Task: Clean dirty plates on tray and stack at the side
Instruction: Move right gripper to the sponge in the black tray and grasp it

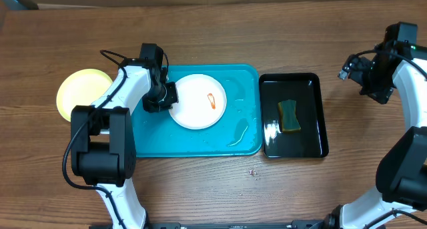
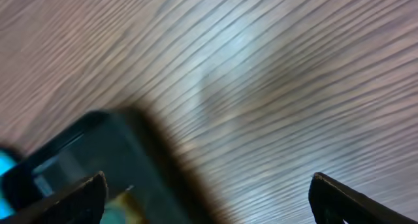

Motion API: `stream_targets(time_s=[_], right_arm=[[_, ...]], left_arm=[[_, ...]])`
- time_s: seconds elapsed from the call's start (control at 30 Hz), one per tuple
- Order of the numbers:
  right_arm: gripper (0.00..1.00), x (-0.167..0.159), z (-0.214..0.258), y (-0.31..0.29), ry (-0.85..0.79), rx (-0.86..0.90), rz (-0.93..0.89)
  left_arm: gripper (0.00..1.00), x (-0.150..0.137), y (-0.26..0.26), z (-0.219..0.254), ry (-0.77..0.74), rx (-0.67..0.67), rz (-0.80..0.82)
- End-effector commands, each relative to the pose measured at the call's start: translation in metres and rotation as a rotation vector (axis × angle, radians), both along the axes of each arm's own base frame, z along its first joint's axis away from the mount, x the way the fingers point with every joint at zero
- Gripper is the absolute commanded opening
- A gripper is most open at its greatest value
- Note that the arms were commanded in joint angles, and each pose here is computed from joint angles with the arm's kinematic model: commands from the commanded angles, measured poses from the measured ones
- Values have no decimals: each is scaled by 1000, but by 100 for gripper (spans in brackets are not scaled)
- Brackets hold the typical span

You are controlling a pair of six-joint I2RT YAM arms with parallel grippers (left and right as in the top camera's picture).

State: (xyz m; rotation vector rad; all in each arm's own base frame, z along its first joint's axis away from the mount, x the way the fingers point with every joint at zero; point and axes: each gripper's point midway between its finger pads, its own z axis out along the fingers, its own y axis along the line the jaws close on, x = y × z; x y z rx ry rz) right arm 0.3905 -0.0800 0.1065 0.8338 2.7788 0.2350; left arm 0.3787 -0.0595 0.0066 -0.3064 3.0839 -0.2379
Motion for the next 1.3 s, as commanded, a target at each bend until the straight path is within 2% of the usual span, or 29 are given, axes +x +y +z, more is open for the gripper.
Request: stream_targets(time_s=[0.0,0.07,0.17,0.2,0.3,0.5,0.67,1.07,1.13,1.27], right_arm=[[100,-7,10,31,3,186,4],[98,-13,13,46,13,260,49],[77,-24,13,69,43,294,171],[71,-29,11,74,66,274,203],[70,-46,4,92,160,198,271],[45,-62,-10,123,251,11,403],[4,-68,-31,142,266,-79,421],[4,-96,-121,174,196,-81,472],[4,-95,-116,174,206,-81,470],[5,-69,-79,172,183,-80,456]], left_arm=[[4,-14,-3,-16,46,-9,-45],[4,-13,-3,-15,44,-9,-44],[4,-13,-3,-15,42,-9,-44],[4,-13,-3,-15,42,-9,-44],[4,-12,-3,-15,38,-10,-44],[4,-11,-3,-16,36,-9,-44],[4,-11,-3,-16,36,-9,-44],[4,-14,-2,-18,42,-8,-45],[4,-14,-2,-18,41,-8,-49],[4,-14,-2,-18,40,-8,-48]])
